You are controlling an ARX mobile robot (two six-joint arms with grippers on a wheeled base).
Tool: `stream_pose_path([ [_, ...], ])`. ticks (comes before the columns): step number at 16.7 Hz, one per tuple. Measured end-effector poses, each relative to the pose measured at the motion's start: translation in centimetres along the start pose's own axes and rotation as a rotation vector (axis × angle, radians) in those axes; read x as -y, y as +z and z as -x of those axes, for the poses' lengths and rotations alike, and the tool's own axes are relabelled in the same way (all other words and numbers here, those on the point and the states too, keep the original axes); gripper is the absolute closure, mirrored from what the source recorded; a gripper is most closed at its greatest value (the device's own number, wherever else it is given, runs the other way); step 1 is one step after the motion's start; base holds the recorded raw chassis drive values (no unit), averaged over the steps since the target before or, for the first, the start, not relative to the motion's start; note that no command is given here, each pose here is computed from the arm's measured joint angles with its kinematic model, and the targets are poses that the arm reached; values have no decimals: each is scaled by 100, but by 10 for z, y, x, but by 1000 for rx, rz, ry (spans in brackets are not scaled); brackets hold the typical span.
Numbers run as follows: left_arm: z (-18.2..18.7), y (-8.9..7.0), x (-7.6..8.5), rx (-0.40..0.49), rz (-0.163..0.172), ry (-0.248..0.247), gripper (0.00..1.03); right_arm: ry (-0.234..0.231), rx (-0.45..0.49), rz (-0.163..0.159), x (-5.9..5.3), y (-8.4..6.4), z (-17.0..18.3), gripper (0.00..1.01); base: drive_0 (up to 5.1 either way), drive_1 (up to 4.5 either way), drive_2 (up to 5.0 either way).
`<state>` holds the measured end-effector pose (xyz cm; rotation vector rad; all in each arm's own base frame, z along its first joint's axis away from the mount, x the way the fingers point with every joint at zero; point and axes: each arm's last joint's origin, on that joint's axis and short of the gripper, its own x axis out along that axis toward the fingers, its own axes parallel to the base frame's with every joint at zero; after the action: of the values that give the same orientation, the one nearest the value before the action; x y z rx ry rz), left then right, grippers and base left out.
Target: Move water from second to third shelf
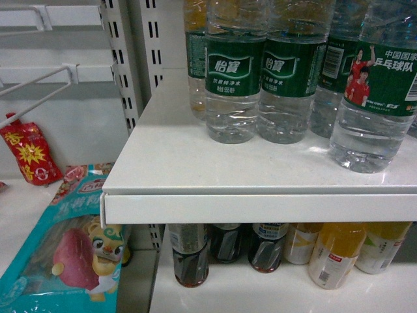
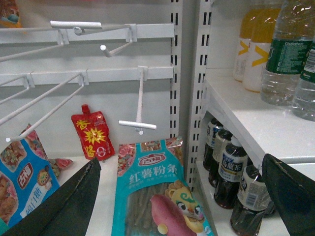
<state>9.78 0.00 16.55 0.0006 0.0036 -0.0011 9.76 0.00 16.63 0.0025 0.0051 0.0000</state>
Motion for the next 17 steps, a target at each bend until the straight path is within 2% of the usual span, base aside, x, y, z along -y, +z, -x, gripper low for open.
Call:
stream_pose_path([
  [7,0,0,0,-1,0,1,5,0,10,0,0,1,0,97,0,0,0],
  [14,0,0,0,-1,0,1,5,0,10,0,0,1,0,10,0,0,0],
  [15,0,0,0,-1,0,1,5,0,10,0,0,1,0,1,0,0,0],
  [16,0,0,0,-1,0,1,5,0,10,0,0,1,0,4,0,0,0],
  [17,0,0,0,-1,0,1,5,0,10,0,0,1,0,3,0,0,0],
])
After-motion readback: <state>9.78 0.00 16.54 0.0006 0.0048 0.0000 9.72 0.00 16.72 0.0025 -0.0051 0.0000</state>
